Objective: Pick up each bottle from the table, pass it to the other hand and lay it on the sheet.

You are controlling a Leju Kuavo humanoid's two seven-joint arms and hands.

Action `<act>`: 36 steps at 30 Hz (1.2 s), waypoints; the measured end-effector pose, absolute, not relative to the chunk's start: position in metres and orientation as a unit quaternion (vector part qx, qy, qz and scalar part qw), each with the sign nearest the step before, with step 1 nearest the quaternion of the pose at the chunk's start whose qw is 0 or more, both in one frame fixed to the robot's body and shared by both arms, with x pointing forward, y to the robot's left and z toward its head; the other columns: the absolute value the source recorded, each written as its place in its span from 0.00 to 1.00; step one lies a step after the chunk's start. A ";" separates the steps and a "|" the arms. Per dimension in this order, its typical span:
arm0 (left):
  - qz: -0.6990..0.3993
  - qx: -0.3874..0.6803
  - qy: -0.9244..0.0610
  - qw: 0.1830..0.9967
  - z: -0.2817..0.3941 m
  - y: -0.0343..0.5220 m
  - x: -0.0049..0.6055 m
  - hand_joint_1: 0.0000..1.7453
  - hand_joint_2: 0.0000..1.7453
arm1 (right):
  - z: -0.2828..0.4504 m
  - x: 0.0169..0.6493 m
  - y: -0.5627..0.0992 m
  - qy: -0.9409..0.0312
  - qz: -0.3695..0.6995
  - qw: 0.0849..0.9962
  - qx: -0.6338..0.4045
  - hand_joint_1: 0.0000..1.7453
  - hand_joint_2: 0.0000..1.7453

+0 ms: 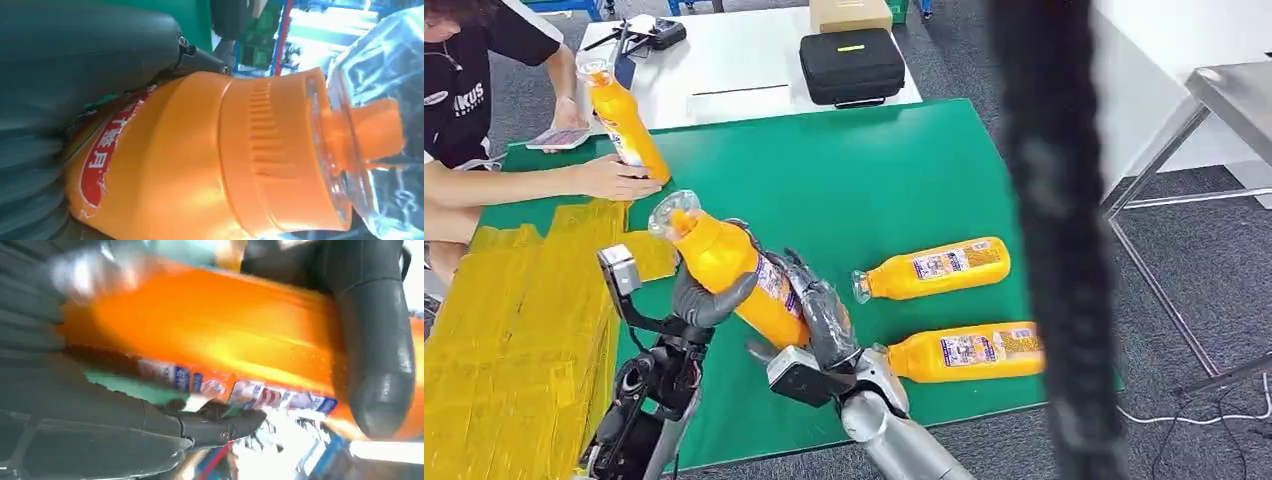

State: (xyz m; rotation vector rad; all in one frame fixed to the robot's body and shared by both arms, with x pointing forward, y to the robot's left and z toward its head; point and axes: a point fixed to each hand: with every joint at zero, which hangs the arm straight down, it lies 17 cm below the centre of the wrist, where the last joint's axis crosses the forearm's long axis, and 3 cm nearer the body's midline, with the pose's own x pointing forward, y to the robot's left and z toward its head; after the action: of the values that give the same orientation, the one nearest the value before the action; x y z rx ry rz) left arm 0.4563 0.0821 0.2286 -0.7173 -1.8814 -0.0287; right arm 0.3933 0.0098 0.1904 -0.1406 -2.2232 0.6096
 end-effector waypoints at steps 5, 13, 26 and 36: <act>0.006 -0.274 -0.796 0.540 0.226 0.102 0.466 1.00 1.00 | 0.209 0.390 0.001 -0.895 0.226 0.377 -0.078 0.00 1.00; -0.056 0.073 -0.849 0.521 0.217 0.163 0.490 1.00 1.00 | 0.233 0.377 -0.019 -0.910 0.195 0.345 -0.123 0.00 1.00; -0.248 0.654 -0.601 0.386 0.219 0.303 0.501 1.00 1.00 | 0.294 0.352 -0.123 -0.917 0.119 0.264 -0.273 0.00 1.00; -0.329 0.684 -0.523 0.388 0.180 0.324 0.524 0.00 1.00 | 0.304 0.350 -0.164 -0.907 0.093 0.257 -0.321 0.00 1.00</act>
State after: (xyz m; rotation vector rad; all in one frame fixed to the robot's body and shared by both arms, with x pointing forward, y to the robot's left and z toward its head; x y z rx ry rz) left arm 0.5236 0.3241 0.1796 1.7397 -1.3308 -0.8360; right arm 0.3500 -0.1638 0.3043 -0.8720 -2.4596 0.2523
